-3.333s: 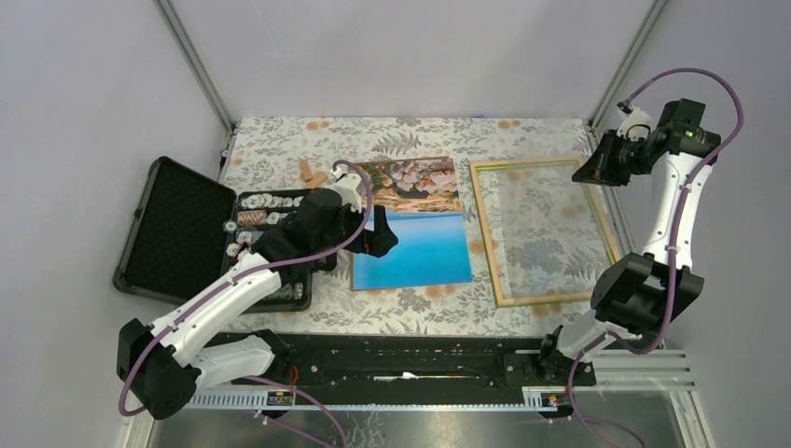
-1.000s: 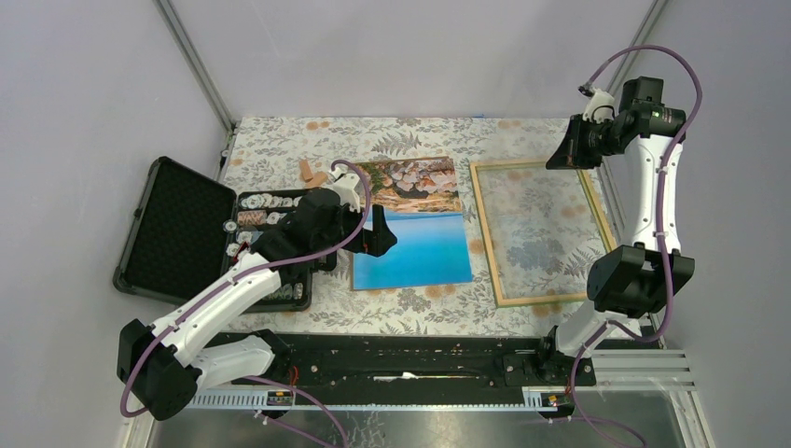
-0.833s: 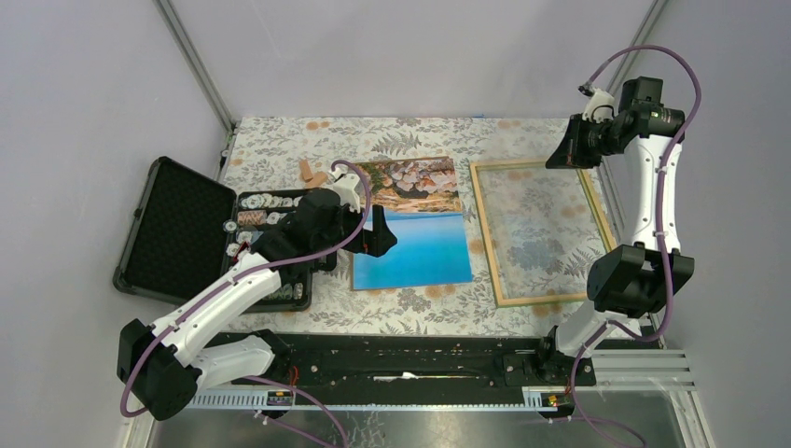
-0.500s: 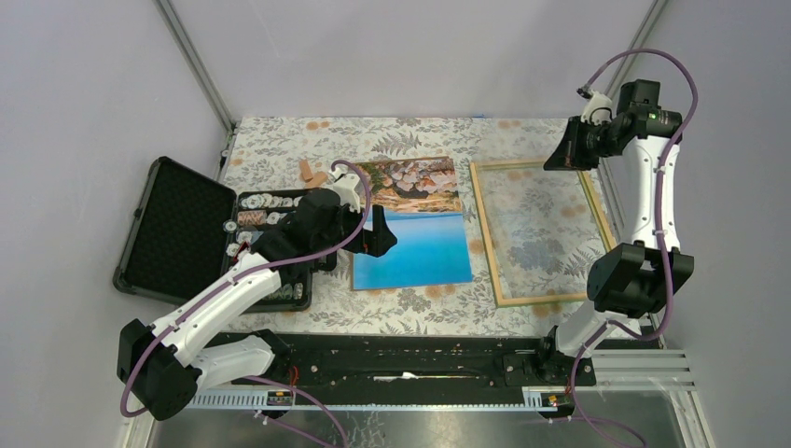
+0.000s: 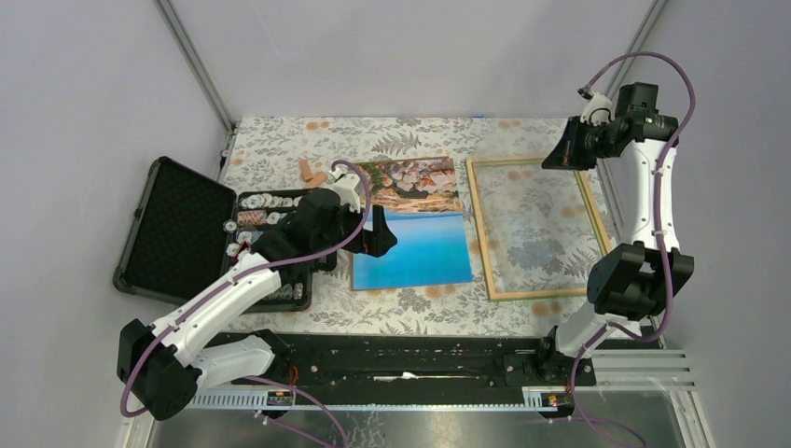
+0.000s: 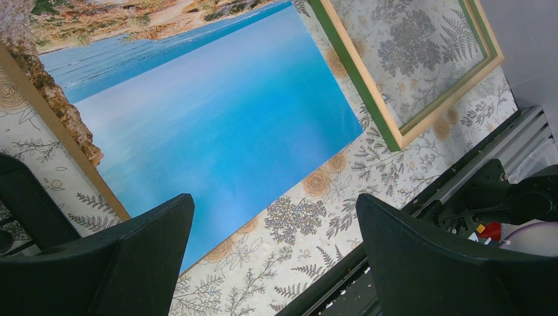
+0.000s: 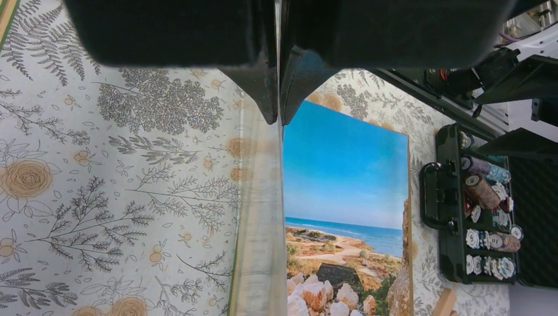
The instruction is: Put the photo into the frame
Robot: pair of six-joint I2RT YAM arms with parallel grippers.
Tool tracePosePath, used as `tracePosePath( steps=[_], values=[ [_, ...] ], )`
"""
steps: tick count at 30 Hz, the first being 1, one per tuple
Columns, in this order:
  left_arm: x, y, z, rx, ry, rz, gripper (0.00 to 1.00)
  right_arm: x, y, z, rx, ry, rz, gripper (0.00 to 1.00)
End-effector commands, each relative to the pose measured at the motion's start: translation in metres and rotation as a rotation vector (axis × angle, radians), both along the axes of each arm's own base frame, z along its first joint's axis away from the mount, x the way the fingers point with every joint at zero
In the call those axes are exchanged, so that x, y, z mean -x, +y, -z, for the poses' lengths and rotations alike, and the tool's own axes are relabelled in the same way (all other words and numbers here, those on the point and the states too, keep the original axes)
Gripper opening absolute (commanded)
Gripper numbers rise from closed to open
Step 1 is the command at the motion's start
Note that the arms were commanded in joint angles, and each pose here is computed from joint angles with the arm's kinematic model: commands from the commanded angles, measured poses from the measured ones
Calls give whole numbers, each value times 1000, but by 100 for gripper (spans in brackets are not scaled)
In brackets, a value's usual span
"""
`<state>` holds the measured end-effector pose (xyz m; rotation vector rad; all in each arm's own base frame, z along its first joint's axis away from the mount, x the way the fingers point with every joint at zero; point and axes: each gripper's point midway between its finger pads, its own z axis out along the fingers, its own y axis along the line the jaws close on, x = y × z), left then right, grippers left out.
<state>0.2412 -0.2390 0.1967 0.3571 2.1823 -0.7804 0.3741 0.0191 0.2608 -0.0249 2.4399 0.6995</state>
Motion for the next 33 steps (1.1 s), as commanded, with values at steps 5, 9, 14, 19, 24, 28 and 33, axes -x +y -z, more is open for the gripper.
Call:
tracePosePath(
  steps=[5,9,14,19,24,28,33],
  values=[
    [-4,-4,-11,31,-39,13,99,2,5,-17,-19,-43,46,0],
    [-3,-4,-11,34,-39,15,99,2,9,-20,-45,-56,50,0],
    [-3,-4,-12,37,-41,16,99,5,11,-14,-40,-43,49,0],
    [-2,-5,-13,43,-41,22,99,4,14,-13,-61,-39,66,0],
    [-2,-4,-13,42,-43,20,99,6,15,-13,-65,-32,80,0],
    [-1,-4,-14,44,-43,21,99,8,16,-8,-73,-19,101,0],
    [0,-4,-15,47,-46,23,99,7,13,-6,-71,-8,134,0]
  ],
)
